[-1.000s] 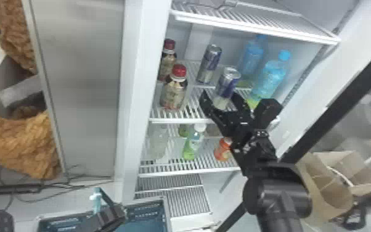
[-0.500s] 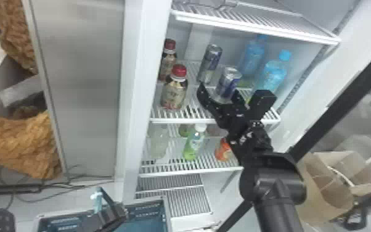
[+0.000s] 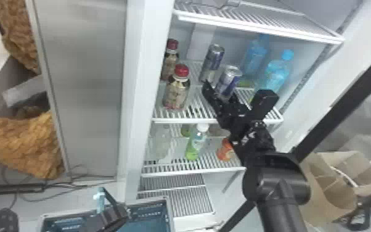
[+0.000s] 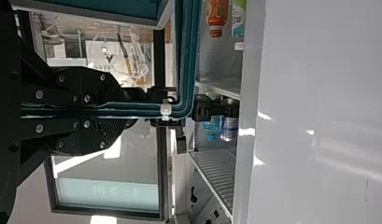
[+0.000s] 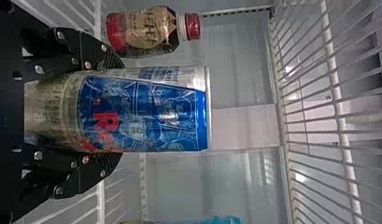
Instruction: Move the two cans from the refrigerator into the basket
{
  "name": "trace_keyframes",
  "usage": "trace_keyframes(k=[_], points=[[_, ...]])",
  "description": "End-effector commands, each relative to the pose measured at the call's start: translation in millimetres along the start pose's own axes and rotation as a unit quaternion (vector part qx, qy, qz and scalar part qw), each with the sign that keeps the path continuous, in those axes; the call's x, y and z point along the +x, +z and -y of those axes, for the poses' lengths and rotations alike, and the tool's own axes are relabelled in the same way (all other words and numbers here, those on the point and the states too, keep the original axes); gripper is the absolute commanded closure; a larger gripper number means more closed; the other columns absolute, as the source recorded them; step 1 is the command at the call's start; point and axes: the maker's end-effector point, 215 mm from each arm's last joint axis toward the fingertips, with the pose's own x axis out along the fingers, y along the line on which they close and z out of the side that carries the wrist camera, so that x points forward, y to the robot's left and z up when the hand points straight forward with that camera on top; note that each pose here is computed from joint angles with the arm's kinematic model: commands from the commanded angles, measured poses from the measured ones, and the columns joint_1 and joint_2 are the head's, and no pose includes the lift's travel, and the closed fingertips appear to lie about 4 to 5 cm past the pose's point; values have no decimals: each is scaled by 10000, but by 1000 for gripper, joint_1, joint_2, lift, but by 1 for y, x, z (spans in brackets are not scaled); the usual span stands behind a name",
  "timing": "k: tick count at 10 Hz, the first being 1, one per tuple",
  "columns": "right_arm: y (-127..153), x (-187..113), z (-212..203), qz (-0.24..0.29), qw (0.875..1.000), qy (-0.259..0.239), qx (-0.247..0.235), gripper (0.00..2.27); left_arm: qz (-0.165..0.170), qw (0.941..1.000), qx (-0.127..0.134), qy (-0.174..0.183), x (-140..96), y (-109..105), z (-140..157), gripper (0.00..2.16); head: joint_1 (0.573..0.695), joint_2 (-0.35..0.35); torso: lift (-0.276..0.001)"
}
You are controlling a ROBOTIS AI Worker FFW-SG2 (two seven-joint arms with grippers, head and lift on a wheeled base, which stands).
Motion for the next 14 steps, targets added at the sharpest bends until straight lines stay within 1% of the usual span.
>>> trace_keyframes(k=[1,2,3,6,8,9,11,12,14], points=[[5,-5,-2,49,10000,15,-28,1254,6,10000,-7,-2,0,0,0,1191,695,-329,-31],[9,-12,-4,90,10000,21,-11,1254,8,10000,-9,-12,0,0,0,1191,695,-330,-31],[14,-25,-9,-16,10000,7,-56,1254,13,10000,-23,-14,0,-1,0,1191,695,-331,-31],[12,-66,-21,-227,9997,15,-21,1254,30,10000,-43,-9,-1,-2,-1,1191,695,-338,-31],[16,-85,-26,-240,9997,29,17,1254,19,10000,-36,-16,0,-2,-1,1191,695,-344,-31],[21,-99,-28,-257,9997,42,22,1254,10,10000,-40,-18,0,-3,-1,1191,695,-346,-31],[23,-132,-49,-421,9988,212,115,1254,26,10000,-69,-1,-2,-5,-3,1191,695,-350,-31],[19,-146,-58,-565,9979,275,140,1254,24,10000,-67,8,-2,-5,-3,1191,695,-350,-31],[6,-168,-71,-785,9957,350,358,1254,39,10000,-76,8,-2,-5,-4,1191,695,-350,-31]])
